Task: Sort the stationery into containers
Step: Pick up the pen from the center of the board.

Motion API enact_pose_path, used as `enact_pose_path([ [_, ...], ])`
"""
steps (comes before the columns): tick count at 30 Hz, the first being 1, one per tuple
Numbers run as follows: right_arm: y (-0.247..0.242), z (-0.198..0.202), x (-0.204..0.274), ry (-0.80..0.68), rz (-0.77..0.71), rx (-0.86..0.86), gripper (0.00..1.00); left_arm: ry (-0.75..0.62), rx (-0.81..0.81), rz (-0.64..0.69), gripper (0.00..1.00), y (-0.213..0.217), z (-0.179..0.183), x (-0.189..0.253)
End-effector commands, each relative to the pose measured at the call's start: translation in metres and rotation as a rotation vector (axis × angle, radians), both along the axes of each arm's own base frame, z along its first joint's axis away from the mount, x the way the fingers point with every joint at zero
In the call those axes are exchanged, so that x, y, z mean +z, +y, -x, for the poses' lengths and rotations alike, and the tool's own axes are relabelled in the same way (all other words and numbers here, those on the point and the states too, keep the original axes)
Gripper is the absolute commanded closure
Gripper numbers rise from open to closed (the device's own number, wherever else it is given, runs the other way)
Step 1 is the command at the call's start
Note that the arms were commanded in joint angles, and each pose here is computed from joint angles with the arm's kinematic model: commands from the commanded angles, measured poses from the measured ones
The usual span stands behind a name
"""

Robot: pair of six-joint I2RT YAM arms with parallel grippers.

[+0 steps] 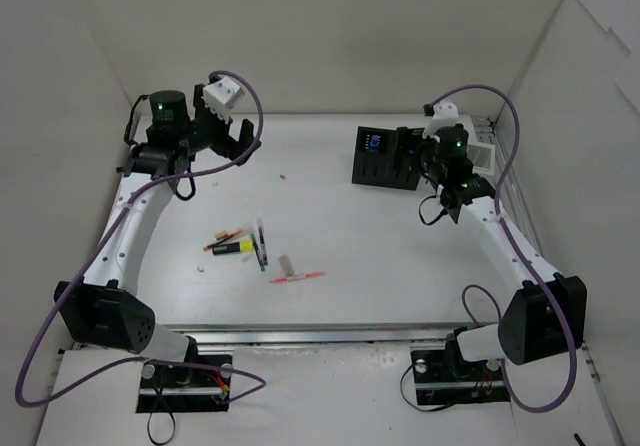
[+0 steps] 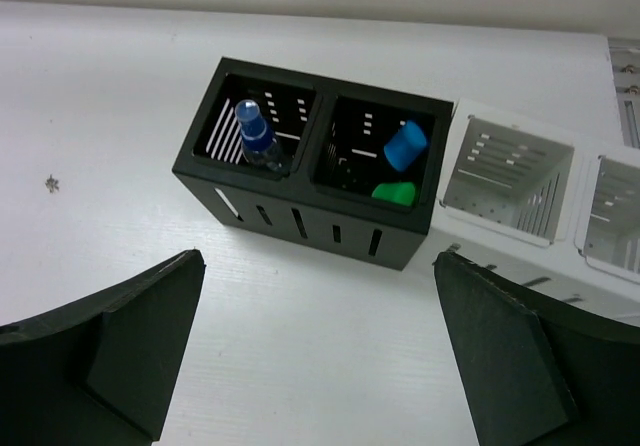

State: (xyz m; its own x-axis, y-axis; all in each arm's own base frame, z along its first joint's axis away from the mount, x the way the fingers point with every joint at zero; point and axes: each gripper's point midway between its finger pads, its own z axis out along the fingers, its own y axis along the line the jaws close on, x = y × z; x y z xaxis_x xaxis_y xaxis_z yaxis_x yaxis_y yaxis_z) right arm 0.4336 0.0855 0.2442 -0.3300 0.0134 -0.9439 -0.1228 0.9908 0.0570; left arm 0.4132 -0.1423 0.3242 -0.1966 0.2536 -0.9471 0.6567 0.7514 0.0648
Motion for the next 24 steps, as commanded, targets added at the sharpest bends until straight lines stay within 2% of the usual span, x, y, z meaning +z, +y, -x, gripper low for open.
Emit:
enact_pose_path([
  [1, -0.004, 0.012, 0.037, -0.1, 0.002, -0.004, 0.02, -0.201, -0.248, -0.194, 0.01, -0.015, 0.001, 0.04],
  [2, -0.004, 0.017, 0.041, -0.111, -0.001, -0.001, 0.02, -0.222, -0.285, -0.254, 0.01, -0.013, 0.001, 0.039],
  [3, -0.004, 0.02, 0.039, -0.105, 0.003, 0.002, 0.02, -0.158, -0.314, -0.285, 0.0, -0.01, 0.011, 0.025],
  [5, -0.014, 0.025, 0.036, -0.096, 0.022, -0.051, 0.02, -0.163, -0.377, -0.378, 0.0, -0.006, 0.014, 0.014],
  [7, -0.023, 0.03, 0.029, -0.074, 0.036, -0.094, 0.02, -0.074, -0.436, -0.436, 0.01, 0.001, 0.034, -0.02],
  [9, -0.028, 0.034, 0.026, -0.066, 0.042, -0.12, 0.02, -0.046, -0.525, -0.519, 0.0, 0.009, 0.053, -0.047],
  [13, -0.043, 0.043, 0.015, -0.05, 0.041, -0.207, 0.02, 0.024, -0.632, -0.592, 0.01, 0.021, 0.093, -0.098],
  [17, -0.054, 0.051, 0.012, -0.039, 0.064, -0.269, 0.02, -0.01, -0.697, -0.659, 0.01, 0.023, 0.102, -0.122],
  [22, -0.065, 0.057, 0.004, -0.018, 0.096, -0.338, 0.02, 0.267, -0.755, -0.67, 0.01, 0.031, 0.121, -0.179],
  [23, -0.063, 0.057, 0.005, -0.017, 0.098, -0.334, 0.02, 0.234, -0.712, -0.67, 0.01, 0.029, 0.106, -0.182],
  [24, -0.064, 0.057, 0.009, -0.023, 0.103, -0.338, 0.02, 0.261, -0.671, -0.658, 0.01, 0.036, 0.103, -0.192],
])
